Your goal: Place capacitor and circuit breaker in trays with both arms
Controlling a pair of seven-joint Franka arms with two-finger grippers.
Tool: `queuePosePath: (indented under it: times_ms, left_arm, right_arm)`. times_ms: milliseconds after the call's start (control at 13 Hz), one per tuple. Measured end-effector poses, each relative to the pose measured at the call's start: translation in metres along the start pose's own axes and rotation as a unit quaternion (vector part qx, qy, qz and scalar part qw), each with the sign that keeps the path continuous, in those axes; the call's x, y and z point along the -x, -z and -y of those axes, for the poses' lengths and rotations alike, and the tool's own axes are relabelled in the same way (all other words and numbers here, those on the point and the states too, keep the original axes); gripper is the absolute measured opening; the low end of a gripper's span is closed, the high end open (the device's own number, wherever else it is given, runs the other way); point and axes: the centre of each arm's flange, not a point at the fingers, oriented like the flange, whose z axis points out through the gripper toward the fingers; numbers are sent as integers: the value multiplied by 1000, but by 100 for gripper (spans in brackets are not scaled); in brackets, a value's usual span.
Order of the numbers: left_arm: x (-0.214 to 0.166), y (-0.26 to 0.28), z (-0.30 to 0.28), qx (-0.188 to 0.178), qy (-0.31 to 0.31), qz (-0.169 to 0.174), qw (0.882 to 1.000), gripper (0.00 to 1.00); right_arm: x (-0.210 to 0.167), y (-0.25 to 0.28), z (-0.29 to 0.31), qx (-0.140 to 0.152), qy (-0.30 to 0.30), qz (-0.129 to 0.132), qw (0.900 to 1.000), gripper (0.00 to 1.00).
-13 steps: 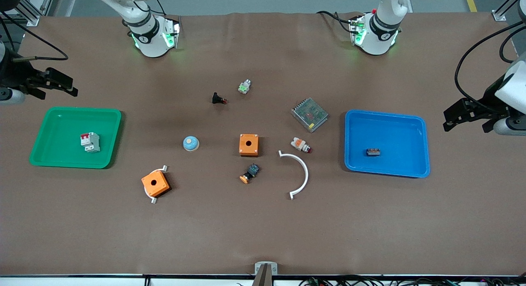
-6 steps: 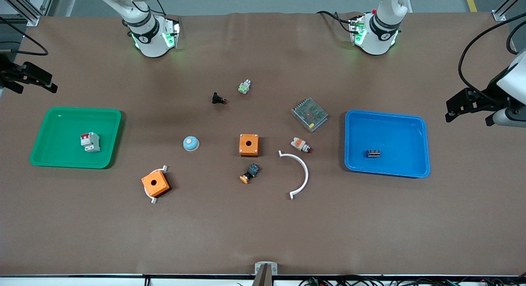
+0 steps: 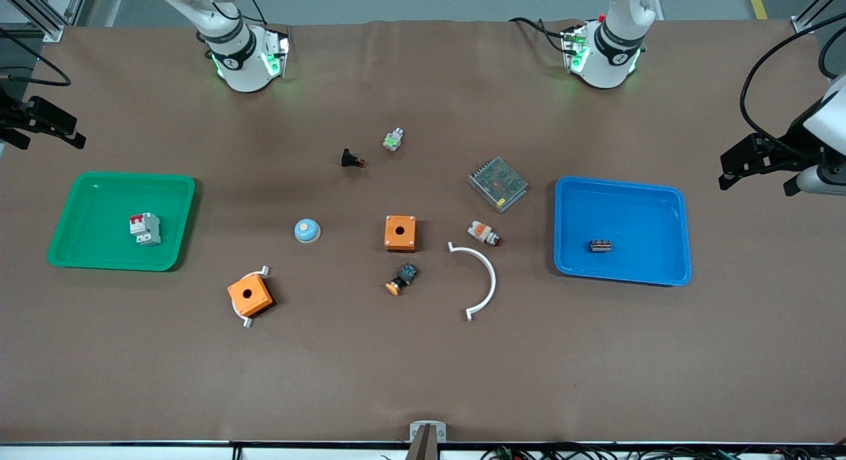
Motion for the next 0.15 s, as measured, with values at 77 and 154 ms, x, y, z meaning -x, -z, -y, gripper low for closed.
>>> queuePosePath:
  times_ms: [77,154]
  left_arm:
    - [0,0,0,0,0,0,1000,100]
    - [0,0,0,0,0,0,1000,100]
  right_arm:
    - [0,0,0,0,0,0,1000,100]
    - [0,0,0,0,0,-1,1000,100]
